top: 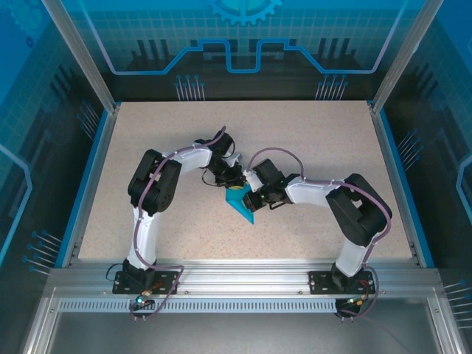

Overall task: Fold a paper plane with a square sheet of paper (fold left side to right side)
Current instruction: Third fold the triangle at the center of the table.

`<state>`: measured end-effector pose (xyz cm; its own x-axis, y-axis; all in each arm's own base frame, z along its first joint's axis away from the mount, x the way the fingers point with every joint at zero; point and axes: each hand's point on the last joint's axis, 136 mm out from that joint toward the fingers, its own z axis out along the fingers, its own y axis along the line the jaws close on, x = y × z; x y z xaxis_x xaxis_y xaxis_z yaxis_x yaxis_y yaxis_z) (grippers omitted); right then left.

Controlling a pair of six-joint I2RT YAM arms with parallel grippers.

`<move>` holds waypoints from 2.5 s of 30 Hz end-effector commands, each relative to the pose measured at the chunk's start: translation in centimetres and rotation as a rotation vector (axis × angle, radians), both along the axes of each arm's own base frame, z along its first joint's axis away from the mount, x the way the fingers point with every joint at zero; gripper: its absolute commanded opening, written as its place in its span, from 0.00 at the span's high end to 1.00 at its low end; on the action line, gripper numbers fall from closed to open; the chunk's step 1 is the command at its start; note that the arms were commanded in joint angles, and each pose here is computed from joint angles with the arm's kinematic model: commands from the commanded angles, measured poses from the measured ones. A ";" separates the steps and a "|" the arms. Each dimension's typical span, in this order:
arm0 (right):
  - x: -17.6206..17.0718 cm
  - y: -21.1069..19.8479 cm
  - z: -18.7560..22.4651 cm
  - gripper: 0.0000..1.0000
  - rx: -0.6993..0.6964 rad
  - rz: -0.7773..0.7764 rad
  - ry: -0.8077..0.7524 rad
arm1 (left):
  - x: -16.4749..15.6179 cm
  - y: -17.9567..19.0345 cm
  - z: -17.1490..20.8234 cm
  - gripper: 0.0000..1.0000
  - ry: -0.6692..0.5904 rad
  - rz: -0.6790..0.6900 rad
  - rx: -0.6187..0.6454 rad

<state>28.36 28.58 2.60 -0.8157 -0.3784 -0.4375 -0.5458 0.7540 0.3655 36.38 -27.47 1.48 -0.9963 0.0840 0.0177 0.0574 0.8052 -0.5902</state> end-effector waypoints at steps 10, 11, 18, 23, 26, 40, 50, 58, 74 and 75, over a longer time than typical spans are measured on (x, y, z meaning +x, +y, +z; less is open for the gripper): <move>0.9 -1.4 -1.0 0.97 -0.050 -0.073 0.013 | -1.9 0.8 -2.9 0.88 0.058 -0.021 0.066; 0.9 -1.4 -1.0 0.97 -0.051 -0.073 0.012 | -1.9 0.8 -2.9 0.88 0.058 -0.021 0.067; 0.4 -1.3 -1.4 0.97 -0.057 -0.052 0.031 | -2.0 0.7 -2.9 0.87 0.056 -0.024 0.066; -0.7 -1.5 -2.5 0.97 -0.096 -0.021 0.057 | -1.8 0.7 -2.4 0.86 0.045 -0.023 0.060; -1.2 -1.7 -3.3 0.97 -0.115 -0.016 0.076 | -1.7 0.6 -2.0 0.84 0.035 -0.024 0.056; -2.4 -1.9 -4.3 0.97 -0.162 0.032 0.102 | 2.3 1.8 5.9 0.66 -0.124 0.018 0.010; -2.5 -1.6 -4.3 0.97 -0.160 0.049 0.105 | -0.6 5.4 9.1 0.73 -0.188 0.087 -0.061; -2.5 -1.7 -4.5 0.97 -0.169 0.053 0.108 | -5.5 2.0 7.5 0.77 -0.077 0.017 -0.221; -2.5 -1.7 -4.6 0.97 -0.174 0.054 0.120 | -7.5 1.6 1.2 0.80 0.028 0.028 -0.134; -2.6 -1.8 -4.7 0.97 -0.179 0.053 0.121 | -7.5 1.7 1.1 0.80 0.028 0.029 -0.127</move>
